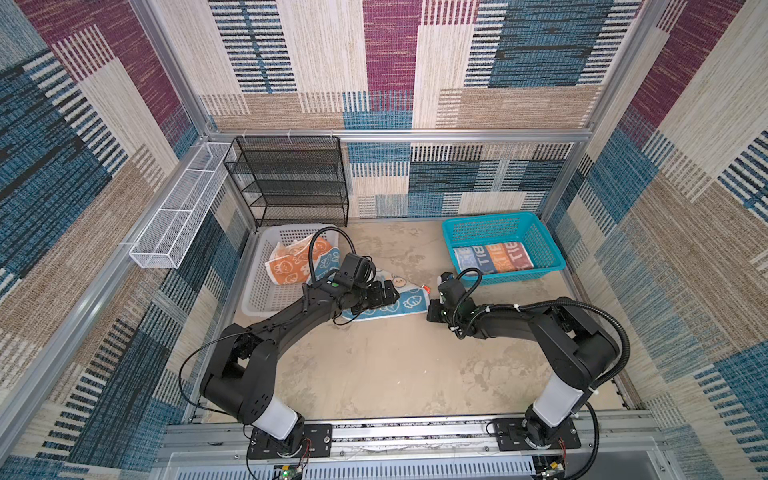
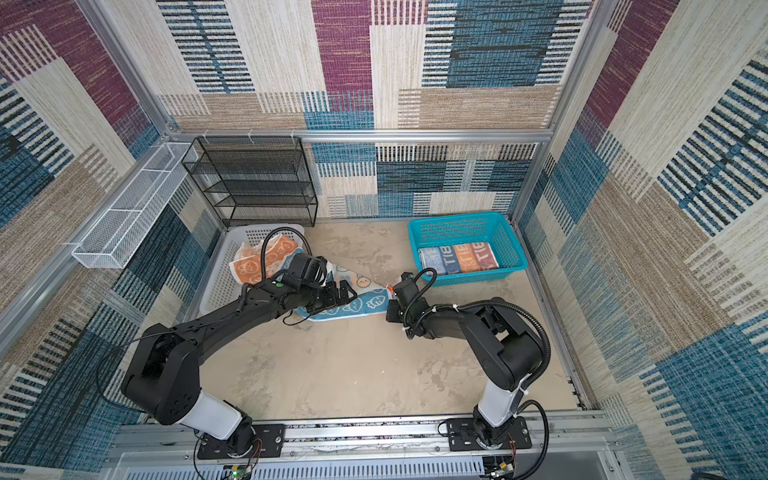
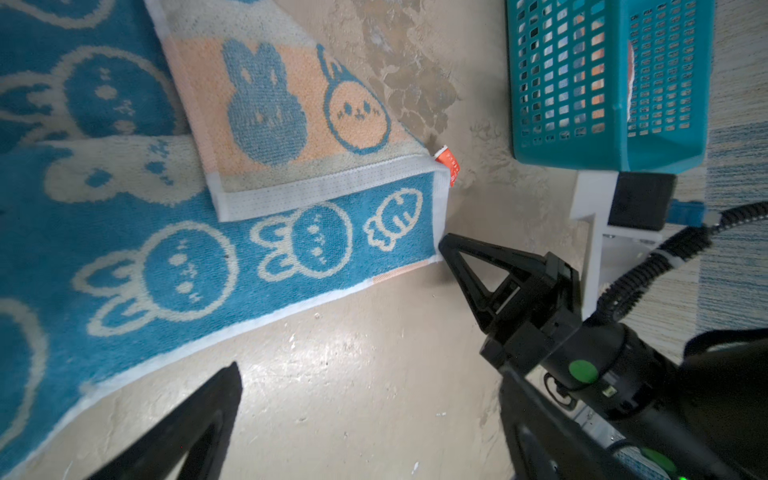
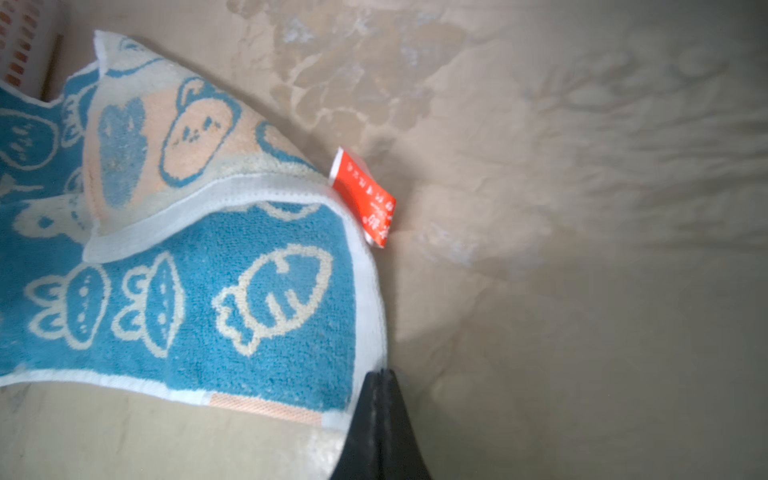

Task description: Fold and stack the towels

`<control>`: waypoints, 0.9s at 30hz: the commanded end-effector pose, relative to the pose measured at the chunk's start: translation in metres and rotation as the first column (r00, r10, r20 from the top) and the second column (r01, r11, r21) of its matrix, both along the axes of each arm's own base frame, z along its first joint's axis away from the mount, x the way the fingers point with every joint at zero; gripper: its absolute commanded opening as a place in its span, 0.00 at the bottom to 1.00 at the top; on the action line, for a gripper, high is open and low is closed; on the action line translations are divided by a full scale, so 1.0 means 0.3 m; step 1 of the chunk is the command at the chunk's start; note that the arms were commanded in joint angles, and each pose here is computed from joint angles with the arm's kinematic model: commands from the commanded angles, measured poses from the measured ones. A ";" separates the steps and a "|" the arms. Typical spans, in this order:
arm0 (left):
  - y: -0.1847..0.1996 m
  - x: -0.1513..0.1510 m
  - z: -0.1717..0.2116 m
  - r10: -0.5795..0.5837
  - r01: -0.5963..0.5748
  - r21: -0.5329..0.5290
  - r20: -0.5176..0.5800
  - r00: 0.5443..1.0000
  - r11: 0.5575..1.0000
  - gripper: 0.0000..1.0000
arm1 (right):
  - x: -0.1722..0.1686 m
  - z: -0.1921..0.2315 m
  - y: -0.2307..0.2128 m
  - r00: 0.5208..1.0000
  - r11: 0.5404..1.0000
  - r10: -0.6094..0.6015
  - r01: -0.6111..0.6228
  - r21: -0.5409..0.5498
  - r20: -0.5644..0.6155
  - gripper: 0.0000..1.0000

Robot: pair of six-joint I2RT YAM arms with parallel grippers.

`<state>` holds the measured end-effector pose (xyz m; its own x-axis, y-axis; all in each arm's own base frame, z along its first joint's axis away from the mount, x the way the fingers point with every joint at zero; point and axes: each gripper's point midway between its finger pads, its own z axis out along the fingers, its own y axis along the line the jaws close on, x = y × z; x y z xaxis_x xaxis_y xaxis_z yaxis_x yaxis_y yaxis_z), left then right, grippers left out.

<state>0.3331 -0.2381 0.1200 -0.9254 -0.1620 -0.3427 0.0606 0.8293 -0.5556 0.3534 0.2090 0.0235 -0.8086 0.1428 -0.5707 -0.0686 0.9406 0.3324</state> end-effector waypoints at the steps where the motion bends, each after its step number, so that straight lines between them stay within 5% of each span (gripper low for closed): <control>1: -0.030 -0.002 0.002 -0.002 0.001 -0.056 -0.020 1.000 0.998 0.99 | -0.052 -0.053 -0.117 0.995 0.994 -0.022 0.012 -0.111 -0.095 0.00; 15: -0.200 0.140 -0.093 -0.031 0.022 -0.097 -0.094 0.995 0.995 1.00 | -0.046 0.042 -0.174 0.999 0.996 0.010 -0.013 -0.083 -0.038 0.00; 27: -0.151 0.119 -0.244 -0.055 0.073 0.128 -0.137 0.989 0.989 0.76 | -0.052 0.065 -0.182 1.000 0.996 0.020 -0.021 -0.091 -0.009 0.00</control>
<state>0.3747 -0.2994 0.0580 -0.9700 -0.0938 -0.2243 0.0400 0.8485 -0.5276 0.3330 0.1537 0.0367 -0.8316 0.0765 -0.5501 -0.0753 0.9658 0.2482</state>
